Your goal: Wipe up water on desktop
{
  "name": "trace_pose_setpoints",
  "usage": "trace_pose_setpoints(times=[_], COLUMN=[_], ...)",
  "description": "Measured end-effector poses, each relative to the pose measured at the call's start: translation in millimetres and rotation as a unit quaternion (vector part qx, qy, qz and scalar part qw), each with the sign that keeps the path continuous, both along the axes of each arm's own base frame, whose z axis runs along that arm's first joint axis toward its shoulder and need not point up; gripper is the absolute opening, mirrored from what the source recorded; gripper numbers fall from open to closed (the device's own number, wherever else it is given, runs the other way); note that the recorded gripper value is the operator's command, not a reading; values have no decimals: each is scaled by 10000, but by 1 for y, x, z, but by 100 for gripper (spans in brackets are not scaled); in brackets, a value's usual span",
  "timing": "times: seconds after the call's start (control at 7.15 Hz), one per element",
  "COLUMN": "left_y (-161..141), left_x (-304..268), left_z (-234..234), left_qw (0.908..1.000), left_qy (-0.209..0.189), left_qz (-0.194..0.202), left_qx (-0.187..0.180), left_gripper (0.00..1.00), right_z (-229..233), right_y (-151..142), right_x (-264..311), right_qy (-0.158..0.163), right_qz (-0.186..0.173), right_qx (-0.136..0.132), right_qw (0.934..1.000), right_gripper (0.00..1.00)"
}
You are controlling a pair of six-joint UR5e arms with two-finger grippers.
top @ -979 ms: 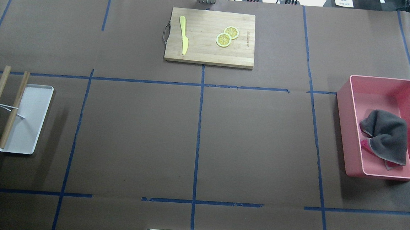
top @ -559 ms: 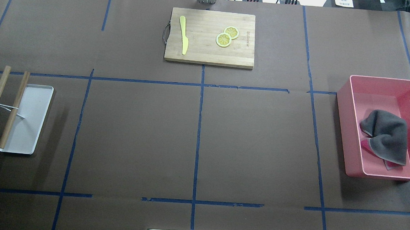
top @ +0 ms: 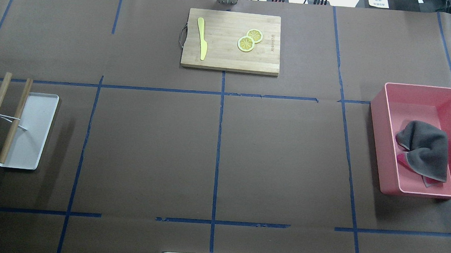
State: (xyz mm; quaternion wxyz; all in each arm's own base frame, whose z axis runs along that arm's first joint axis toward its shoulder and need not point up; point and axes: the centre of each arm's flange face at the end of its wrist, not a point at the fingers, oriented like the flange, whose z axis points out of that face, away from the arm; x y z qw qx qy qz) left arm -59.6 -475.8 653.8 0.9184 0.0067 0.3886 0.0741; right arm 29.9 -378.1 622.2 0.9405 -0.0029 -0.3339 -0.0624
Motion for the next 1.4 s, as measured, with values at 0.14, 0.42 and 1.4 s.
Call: trace_pose_setpoints(times=[0.14, 0.42, 1.4], left_y=[2, 6, 9], left_x=[0, 1, 2], left_z=[2, 6, 10], left_qw=[10000, 10000, 9999], left_qy=[-3, -5, -4], left_qz=[8, 19, 20], left_qx=[-10, -34, -98], left_gripper=[100, 100, 100], right_z=[0, -1, -4], right_y=[0, 0, -2], right_x=[0, -2, -4], right_qy=[-4, -95, -200], right_qz=[0, -7, -25], right_qx=[3, -3, 8], right_qw=[10000, 10000, 9998], right_gripper=[100, 100, 100])
